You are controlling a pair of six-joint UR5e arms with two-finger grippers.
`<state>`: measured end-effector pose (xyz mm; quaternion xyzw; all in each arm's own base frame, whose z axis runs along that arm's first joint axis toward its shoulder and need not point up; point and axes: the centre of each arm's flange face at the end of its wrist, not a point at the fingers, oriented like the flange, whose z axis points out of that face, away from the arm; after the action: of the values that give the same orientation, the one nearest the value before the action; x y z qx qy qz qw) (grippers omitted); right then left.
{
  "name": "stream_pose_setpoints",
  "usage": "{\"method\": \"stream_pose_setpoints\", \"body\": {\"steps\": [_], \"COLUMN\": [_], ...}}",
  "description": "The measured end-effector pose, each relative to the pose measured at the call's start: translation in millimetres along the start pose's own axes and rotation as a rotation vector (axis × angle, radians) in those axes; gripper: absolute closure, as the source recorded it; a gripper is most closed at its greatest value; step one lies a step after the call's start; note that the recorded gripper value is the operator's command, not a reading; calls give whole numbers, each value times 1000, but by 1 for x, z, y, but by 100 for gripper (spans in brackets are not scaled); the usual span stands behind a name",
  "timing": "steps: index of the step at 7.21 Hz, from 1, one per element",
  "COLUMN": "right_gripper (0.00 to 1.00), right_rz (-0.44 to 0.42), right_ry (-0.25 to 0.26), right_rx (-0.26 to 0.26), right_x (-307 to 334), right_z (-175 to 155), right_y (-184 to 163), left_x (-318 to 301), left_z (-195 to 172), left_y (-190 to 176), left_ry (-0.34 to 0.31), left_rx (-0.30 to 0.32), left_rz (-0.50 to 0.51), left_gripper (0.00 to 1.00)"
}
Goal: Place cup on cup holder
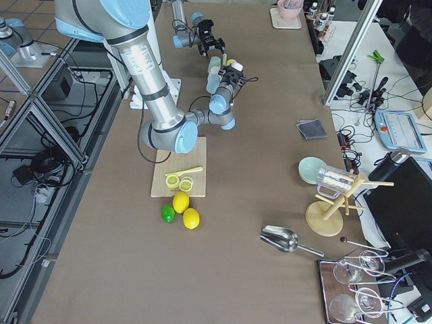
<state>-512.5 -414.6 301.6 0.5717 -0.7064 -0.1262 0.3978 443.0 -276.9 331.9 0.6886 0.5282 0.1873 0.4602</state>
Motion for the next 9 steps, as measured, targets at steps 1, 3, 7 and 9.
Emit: {"method": "stream_pose_setpoints", "body": {"steps": [1, 3, 7, 9], "right_gripper": [100, 0, 0, 0], "right_rz": [-3, -4, 0, -12], "right_ry": [-4, -9, 6, 19], "right_rx": [10, 23, 31, 45], "right_x": [1, 2, 4, 11], "right_z": [-3, -6, -9, -11], "right_y": [-2, -2, -1, -11], "left_x": [-5, -44, -171, -230], "left_z": [-5, -15, -26, -41], "left_y": [-11, -43, -93, -98], "left_ry": [-9, -82, -400, -507], "left_rx": [17, 20, -206, -371], "left_rz": [2, 40, 4, -73], "left_gripper": [3, 3, 3, 3]}}
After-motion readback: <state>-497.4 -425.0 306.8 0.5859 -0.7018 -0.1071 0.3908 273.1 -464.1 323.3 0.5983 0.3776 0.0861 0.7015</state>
